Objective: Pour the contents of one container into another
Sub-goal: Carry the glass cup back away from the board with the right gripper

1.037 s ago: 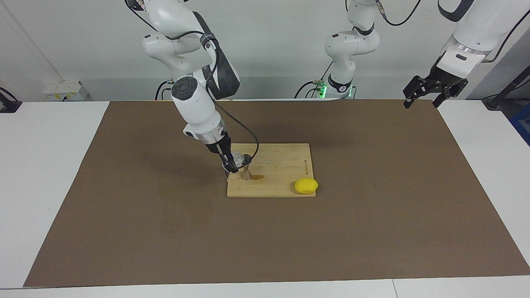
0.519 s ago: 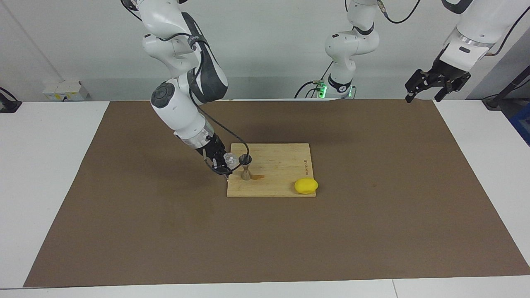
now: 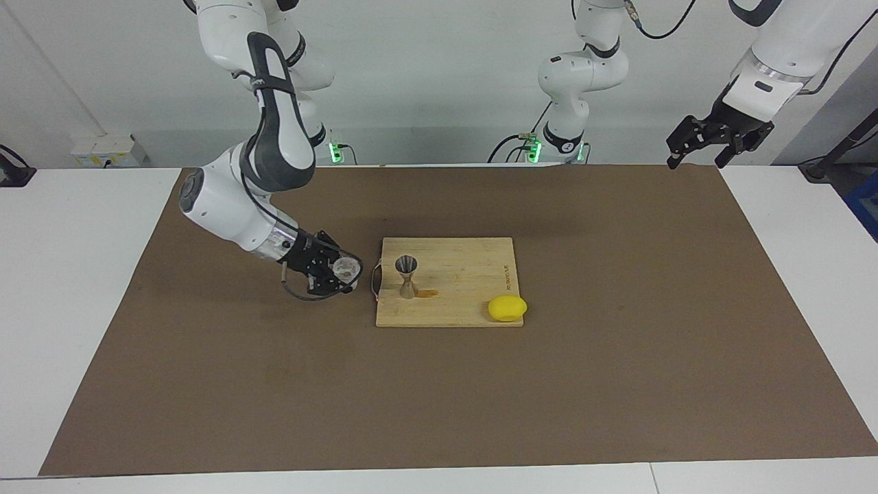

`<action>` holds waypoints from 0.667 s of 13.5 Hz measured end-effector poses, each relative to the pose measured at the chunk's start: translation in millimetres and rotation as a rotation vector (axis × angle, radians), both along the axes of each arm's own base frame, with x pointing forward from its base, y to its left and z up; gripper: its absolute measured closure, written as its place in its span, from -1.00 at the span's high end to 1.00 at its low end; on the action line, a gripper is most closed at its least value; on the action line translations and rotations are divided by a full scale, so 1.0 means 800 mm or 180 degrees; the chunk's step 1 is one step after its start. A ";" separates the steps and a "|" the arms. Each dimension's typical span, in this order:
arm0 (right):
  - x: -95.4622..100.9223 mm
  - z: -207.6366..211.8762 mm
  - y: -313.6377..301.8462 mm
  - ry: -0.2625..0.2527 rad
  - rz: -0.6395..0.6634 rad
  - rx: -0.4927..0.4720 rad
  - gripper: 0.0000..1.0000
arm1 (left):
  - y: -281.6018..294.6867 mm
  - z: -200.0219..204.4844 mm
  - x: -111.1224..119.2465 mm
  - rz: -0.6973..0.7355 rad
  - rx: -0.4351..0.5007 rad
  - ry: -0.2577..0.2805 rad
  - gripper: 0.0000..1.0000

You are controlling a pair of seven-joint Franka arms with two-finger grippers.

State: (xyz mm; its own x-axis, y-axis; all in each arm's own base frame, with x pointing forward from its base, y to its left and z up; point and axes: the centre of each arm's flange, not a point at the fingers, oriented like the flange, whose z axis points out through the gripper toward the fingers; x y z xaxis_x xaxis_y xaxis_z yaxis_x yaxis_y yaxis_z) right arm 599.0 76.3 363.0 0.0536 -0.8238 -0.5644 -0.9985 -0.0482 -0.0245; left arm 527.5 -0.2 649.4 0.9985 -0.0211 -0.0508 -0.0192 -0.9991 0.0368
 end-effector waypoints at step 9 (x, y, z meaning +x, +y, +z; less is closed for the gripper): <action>-0.023 -0.102 -0.172 0.0194 0.0140 0.0300 0.02 | 0.000 0.001 -0.001 0.0000 0.0001 -0.0002 1.00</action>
State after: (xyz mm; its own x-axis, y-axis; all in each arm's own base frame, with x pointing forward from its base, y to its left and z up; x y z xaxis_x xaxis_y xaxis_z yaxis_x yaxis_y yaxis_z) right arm 580.7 -61.3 281.4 0.0517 -0.7645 -0.6425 -0.9953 -0.0924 0.0298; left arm 526.9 -0.3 650.0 0.9985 -0.0211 -0.0502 -0.0193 -0.9991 0.0366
